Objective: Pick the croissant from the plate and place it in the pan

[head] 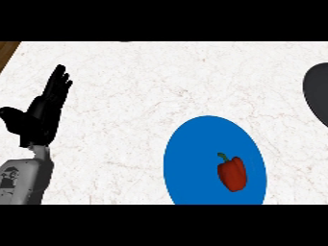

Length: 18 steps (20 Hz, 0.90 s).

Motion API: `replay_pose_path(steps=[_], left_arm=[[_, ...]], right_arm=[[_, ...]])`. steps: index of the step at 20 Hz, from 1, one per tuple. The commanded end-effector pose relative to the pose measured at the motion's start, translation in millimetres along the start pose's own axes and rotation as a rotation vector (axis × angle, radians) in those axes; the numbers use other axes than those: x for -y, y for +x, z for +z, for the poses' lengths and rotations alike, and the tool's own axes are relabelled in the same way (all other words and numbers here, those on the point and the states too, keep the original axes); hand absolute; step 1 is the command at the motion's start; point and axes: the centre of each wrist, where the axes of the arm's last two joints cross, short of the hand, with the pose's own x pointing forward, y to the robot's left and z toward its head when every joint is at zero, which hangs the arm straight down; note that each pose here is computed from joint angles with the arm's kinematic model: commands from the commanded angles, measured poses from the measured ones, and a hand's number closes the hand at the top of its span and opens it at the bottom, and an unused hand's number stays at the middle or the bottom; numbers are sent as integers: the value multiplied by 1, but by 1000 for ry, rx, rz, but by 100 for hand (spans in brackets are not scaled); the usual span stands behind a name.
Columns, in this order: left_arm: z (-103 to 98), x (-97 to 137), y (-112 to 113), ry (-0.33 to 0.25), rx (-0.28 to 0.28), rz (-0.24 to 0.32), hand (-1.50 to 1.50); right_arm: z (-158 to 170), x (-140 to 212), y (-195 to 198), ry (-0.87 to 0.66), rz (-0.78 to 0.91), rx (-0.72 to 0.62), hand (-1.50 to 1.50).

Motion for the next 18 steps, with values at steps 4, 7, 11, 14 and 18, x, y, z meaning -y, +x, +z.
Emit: replay_pose_path(steps=[4,7,11,14,18], left_arm=[[-6,6,7,-13,-9,6,0],[-4,15,8,-13,23,-7,0],[2,2,-5,-20,-4,-4,0],[-4,9,10,-31,9,-5,0],[3,0,-2,1,1,0,0]], right_arm=[[2,-12,-30,36,-171,-72,150],[11,-26,-39,232,-191,-153,-150],[12,-29,-41,349,-324,-147,-150],[13,-17,-62,344,-303,-101,-150],[10,-11,-65,203,-407,-54,-150]])
